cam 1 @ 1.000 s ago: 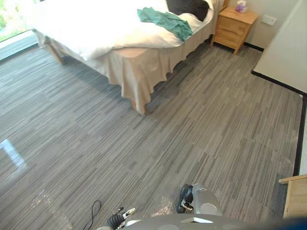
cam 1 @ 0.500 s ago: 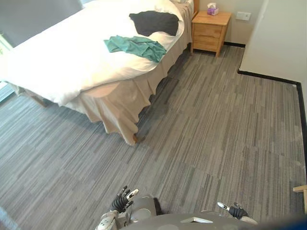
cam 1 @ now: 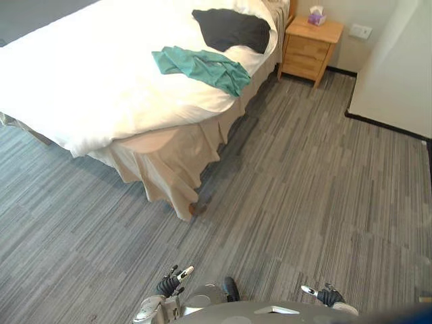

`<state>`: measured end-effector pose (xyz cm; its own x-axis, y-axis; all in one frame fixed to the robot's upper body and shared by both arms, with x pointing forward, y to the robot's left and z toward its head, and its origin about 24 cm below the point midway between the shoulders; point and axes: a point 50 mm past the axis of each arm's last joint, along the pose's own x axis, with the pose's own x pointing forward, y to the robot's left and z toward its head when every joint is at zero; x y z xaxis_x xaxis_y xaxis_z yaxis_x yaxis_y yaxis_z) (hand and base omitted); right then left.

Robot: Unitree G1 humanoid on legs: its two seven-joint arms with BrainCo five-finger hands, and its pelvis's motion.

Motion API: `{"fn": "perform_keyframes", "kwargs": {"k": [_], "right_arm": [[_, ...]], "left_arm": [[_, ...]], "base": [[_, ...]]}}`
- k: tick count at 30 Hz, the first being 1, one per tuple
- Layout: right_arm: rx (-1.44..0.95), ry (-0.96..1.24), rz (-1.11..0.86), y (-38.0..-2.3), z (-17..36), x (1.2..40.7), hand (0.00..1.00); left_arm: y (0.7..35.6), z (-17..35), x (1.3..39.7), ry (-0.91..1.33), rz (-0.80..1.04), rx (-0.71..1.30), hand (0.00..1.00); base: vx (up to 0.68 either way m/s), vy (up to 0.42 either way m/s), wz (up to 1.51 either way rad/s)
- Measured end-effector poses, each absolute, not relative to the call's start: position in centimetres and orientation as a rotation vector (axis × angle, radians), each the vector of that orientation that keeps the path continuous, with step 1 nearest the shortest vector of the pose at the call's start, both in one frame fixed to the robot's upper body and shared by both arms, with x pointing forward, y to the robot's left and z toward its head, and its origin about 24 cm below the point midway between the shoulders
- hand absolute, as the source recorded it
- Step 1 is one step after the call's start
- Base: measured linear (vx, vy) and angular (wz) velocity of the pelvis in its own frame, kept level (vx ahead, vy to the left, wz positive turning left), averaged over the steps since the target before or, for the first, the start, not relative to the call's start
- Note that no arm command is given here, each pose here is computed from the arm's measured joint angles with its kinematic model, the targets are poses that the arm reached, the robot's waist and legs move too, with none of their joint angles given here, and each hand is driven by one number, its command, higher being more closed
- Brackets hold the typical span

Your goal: Tidy the bed and pick cloth on bed and put in laundry

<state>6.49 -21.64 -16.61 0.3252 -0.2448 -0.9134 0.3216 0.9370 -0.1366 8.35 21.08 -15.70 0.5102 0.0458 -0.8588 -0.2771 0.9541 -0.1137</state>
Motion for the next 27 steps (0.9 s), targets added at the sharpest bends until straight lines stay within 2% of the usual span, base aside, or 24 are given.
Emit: {"fn": "perform_keyframes", "kwargs": {"k": [9, 12, 16, 22, 27], "right_arm": [[0.114, 1.152, -0.348, -21.2, -16.6, 6.7, 0.00], [0.106, 1.117, -0.291, -20.1, -16.5, 6.9, 0.00], [0.036, 1.051, -0.258, -21.7, -15.7, 8.2, 0.00], [0.013, 1.084, -0.208, -21.3, -16.0, 8.3, 0.00], [-0.009, 1.140, -0.176, -21.5, -16.3, 7.4, 0.00]], "left_arm": [[18.6, -15.6, 10.5, 1.006, 0.122, -0.291, 0.00], [19.5, -15.3, 10.6, 0.971, 0.168, -0.306, 0.00], [17.5, -15.3, 11.4, 0.949, 0.137, -0.338, 0.00], [18.2, -15.7, 10.4, 0.987, 0.188, -0.300, 0.00], [18.8, -15.3, 10.7, 0.923, 0.221, -0.288, 0.00]], "base": [[0.30, -0.134, 1.02], [0.44, -0.376, 0.55], [0.33, -0.335, 0.43], [0.18, -0.235, 0.14], [0.12, -0.137, 0.14]]}}
